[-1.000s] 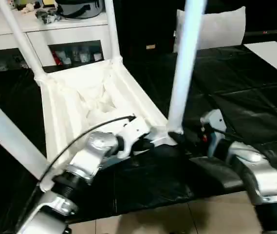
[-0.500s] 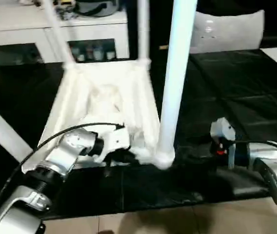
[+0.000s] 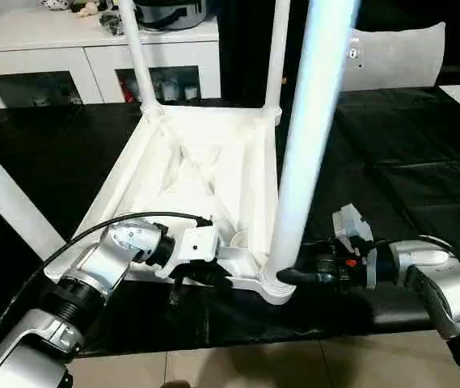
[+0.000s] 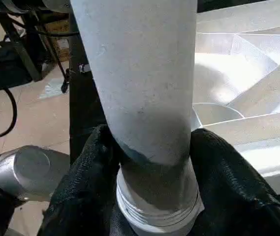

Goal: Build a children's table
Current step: Rotate leg to tighten

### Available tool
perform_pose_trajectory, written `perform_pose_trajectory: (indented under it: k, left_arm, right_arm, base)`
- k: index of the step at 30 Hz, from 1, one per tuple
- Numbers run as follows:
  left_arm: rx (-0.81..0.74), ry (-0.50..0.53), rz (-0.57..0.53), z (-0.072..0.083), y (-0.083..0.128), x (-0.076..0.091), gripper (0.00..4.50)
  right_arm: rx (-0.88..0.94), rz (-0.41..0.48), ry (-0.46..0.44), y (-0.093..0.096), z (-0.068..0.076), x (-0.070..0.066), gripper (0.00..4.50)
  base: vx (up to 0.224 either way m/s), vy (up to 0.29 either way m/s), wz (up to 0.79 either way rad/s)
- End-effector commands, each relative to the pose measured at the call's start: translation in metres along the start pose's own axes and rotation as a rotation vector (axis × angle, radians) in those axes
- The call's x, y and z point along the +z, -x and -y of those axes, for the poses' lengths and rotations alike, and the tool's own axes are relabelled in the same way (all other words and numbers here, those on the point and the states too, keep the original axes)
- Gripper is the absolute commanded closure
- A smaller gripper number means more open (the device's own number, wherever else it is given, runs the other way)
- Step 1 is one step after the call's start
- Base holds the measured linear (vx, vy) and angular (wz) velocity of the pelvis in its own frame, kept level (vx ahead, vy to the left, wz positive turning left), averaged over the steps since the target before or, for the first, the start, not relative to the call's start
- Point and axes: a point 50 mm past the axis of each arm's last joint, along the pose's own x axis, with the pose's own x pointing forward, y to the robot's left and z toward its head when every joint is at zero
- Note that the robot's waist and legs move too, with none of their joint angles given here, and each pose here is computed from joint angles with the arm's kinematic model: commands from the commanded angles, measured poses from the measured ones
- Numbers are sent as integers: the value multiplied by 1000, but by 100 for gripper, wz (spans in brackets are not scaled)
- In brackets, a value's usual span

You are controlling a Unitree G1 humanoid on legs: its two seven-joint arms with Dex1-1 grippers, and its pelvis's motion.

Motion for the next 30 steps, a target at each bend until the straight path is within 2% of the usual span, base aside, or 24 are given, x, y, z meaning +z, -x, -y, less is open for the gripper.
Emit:
perform_pose_trajectory:
  k: [1, 7, 12, 15, 16, 18, 21, 22, 25, 26, 30]
  left_arm:
    - [-51, -39, -24, 2, -5, 3, 450]
    - [-39, -21, -20, 2, -5, 1, 450]
    - [59, 79, 29, -3, -11, 6, 450]
    - [211, 180, 86, -13, -21, 16, 450]
    - [266, 213, 109, -17, -25, 21, 450]
    - [318, 242, 127, -22, -30, 25, 450]
    - [425, 292, 175, -35, -44, 41, 450]
    - [468, 308, 184, -40, -49, 46, 450]
    - [515, 333, 195, -45, -53, 52, 450]
    - [515, 333, 195, -45, -53, 52, 450]
    - [507, 302, 170, -43, -50, 52, 450]
  right_arm:
    - [48, 10, 3, -6, -1, 4, 252]
    - [80, 19, -26, -8, -5, 3, 261]
    - [31, 29, -66, -12, -11, -3, 261]
    - [-211, 50, -99, -23, -1, -7, 261]
    - [-341, 52, -116, -27, 9, -9, 262]
    - [-472, 44, -135, -30, 19, -10, 263]
    - [-717, 43, -235, -41, 35, -11, 263]
    - [-775, 61, -273, -46, 39, -10, 263]
    - [-762, 138, -254, -54, 39, 0, 263]
    - [-761, 139, -253, -54, 39, 0, 208]
    - [-745, 140, -216, -55, 37, 2, 171]
  base:
    - [0, 0, 0]
    - [0, 0, 0]
    - [0, 0, 0]
    - [0, 0, 0]
    - [0, 0, 0]
    - [0, 0, 0]
    - [0, 0, 0]
    - [0, 0, 0]
    - [0, 0, 0]
    - [0, 0, 0]
    - [0, 0, 0]
